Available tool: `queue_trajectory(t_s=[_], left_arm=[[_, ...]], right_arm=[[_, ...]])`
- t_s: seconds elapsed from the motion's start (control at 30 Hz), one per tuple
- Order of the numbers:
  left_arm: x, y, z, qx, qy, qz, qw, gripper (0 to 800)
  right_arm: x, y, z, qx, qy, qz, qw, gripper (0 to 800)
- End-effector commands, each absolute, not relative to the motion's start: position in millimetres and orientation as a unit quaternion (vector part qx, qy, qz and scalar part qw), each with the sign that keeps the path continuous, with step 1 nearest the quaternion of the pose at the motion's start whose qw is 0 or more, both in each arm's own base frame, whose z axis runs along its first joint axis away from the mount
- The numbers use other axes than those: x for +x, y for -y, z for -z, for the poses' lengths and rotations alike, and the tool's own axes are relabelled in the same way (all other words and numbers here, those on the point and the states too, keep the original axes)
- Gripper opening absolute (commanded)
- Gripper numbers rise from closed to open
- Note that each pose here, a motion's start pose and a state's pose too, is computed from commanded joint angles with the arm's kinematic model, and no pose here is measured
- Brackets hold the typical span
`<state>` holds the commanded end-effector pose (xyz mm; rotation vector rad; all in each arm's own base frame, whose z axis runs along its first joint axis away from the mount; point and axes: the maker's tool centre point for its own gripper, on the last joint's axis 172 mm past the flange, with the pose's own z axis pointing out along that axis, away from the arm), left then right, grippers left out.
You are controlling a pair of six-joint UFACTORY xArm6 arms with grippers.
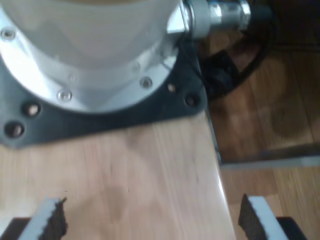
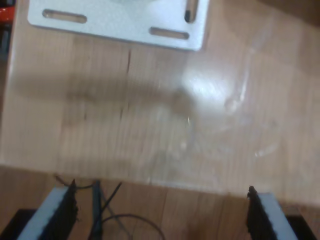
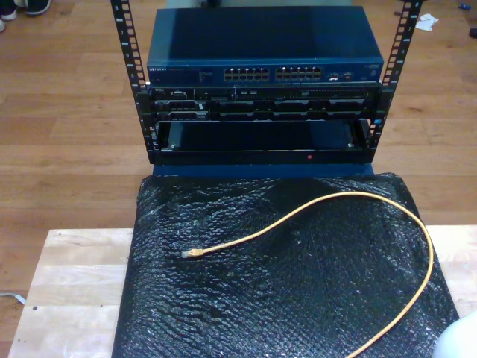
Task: Grab the cable and plug it in
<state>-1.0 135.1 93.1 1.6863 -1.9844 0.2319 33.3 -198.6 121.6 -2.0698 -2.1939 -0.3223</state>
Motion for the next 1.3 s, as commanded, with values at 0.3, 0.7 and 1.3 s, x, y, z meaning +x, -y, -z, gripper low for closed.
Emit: queue_trajectory(t_s=[0.3, 0.7, 1.3], left_arm=[[50.6, -144.3, -155.6, 0.629, 0.727, -0.139, 0.237, 800], [102.5, -119.6, -199.7, 0.638, 0.708, -0.176, 0.246, 800], [160.6, -80.2, -221.1, 0.657, 0.680, -0.198, 0.257, 800]], right_arm=[[53.4, 226.0, -173.4, -0.724, 0.682, 0.097, 0.044, 798], [164.0, 236.3, -255.3, -0.754, 0.636, 0.150, 0.067, 798], [270.8, 196.2, -357.1, -0.746, 0.595, 0.267, 0.136, 798]])
